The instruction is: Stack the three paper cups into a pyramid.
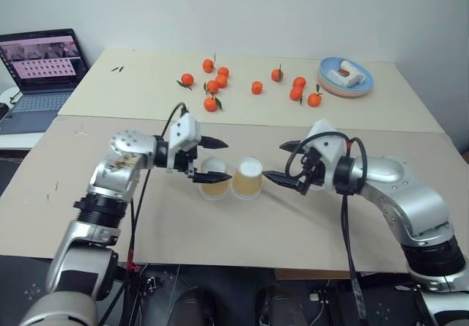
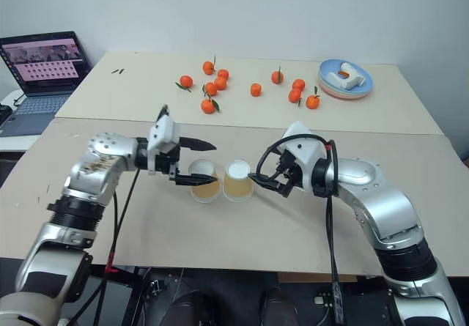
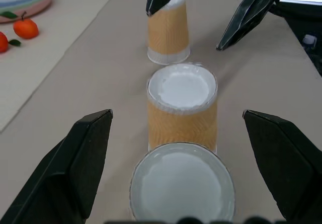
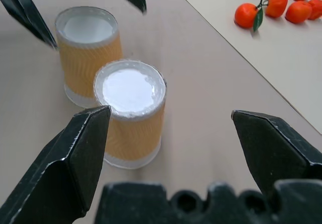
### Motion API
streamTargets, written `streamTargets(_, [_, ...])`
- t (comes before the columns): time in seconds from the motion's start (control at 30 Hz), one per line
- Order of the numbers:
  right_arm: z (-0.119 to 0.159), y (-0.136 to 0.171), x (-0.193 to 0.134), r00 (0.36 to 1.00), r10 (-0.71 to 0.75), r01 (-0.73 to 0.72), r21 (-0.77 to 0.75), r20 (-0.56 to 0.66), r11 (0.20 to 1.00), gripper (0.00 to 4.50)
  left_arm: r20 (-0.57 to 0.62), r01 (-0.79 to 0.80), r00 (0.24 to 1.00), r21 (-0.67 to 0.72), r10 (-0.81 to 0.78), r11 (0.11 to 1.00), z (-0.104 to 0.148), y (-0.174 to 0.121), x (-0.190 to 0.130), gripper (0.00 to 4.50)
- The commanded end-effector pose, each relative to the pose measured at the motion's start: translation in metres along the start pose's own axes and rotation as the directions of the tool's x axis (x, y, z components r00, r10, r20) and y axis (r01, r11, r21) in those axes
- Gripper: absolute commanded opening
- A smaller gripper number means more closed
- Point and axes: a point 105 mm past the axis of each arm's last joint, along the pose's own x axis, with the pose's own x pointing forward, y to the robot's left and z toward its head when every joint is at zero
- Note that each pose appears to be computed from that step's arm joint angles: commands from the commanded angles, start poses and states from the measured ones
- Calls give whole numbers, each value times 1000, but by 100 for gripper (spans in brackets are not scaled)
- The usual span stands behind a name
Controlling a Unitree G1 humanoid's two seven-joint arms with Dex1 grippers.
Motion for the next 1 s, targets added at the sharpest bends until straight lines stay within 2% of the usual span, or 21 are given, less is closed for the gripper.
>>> streamTargets(0.03, [19,-8,-23,999,-22,24,-51,40,998,450,37,22,999,52,-24,998,36,-7,-22,443])
streamTargets(0.17, [24,-23,-48,997,-54,56,-48,46,997,450,38,25,999,52,-27,998,49,-12,-32,443])
streamTargets(0.3, [2,-69,-85,966,-255,252,-55,-48,966,450,38,25,999,54,-27,998,55,-17,-34,443])
streamTargets(0.5, [-42,-86,-103,945,-296,303,31,-139,953,450,48,8,999,60,-11,998,58,-18,-30,443])
streamTargets(0.6, [-74,-83,-105,939,-270,294,92,-211,951,450,45,-6,999,61,3,998,57,-17,-30,443])
streamTargets(0.7, [-93,-76,-102,939,-240,276,126,-245,953,450,45,-12,999,61,9,998,58,-17,-30,443])
streamTargets(0.83, [-98,-73,-89,946,-221,257,135,-239,957,450,51,-12,999,60,9,998,60,-18,-28,443])
streamTargets(1.0, [-84,-65,-58,972,-167,191,137,-167,972,450,51,-20,999,57,17,998,61,-17,-28,443])
